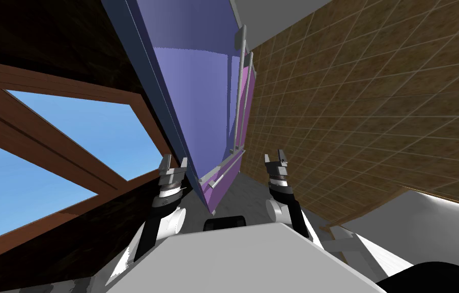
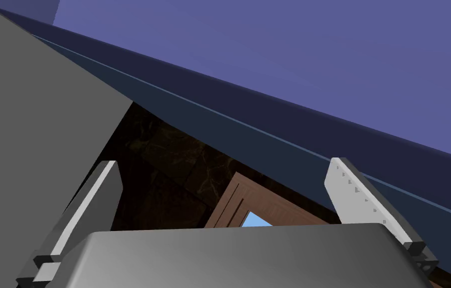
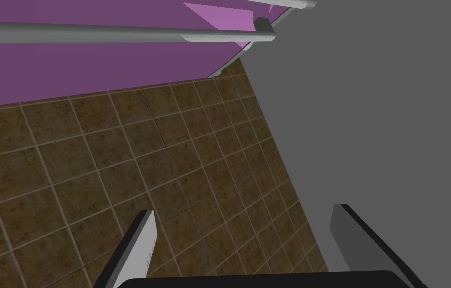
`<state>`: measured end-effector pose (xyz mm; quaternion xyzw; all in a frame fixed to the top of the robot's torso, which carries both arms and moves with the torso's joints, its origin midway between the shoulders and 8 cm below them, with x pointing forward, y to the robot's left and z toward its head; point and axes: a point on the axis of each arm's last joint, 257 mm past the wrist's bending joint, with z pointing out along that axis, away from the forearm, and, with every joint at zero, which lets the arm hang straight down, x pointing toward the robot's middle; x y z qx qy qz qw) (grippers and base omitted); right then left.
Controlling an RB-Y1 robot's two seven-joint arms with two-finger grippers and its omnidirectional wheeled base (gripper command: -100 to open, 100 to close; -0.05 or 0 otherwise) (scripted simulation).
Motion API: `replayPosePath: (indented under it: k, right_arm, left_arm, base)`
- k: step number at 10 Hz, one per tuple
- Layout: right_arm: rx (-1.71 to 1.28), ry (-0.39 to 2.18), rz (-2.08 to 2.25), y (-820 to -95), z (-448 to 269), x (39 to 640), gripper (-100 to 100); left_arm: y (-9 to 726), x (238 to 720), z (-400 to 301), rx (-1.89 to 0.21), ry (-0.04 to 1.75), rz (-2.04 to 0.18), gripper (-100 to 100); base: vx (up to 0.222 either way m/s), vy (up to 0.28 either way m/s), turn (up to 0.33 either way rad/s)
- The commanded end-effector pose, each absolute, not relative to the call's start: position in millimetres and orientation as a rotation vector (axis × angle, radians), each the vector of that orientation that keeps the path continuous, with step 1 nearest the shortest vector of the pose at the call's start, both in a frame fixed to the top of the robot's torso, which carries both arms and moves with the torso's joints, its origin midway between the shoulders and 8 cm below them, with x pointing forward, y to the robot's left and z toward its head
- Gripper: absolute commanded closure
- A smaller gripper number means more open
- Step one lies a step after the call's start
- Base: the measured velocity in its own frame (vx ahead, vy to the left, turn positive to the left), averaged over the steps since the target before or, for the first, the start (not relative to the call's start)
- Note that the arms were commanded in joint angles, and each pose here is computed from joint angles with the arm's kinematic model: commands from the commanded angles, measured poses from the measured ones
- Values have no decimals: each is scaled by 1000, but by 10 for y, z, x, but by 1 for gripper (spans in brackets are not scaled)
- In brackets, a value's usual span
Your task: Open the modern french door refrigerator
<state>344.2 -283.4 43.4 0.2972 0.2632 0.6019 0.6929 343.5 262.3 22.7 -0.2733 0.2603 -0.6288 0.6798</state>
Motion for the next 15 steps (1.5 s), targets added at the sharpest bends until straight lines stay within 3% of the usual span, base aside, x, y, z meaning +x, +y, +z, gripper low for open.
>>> replayPosePath:
  k: [1, 9, 10, 15]
  right_arm:
    - [664, 588, 1344, -2834, 434, 3442, 0]
    - [663, 588, 1345, -2834, 436, 3441, 0]
    - [663, 588, 1345, -2834, 436, 3441, 0]
    - [664, 588, 1344, -2834, 433, 3442, 0]
  left_arm:
    - [2623, 3435, 227, -614, 584, -1412, 0]
    - [2623, 3434, 229, -613, 584, -1412, 0]
    - [2614, 3468, 154, -600, 629, -1410, -100]
    - [2763, 3618, -221, -639, 724, -1389, -100]
  base:
    - [0, 0, 0]
    - [0, 0, 0]
    - [23, -27, 46]
    - [46, -88, 90]
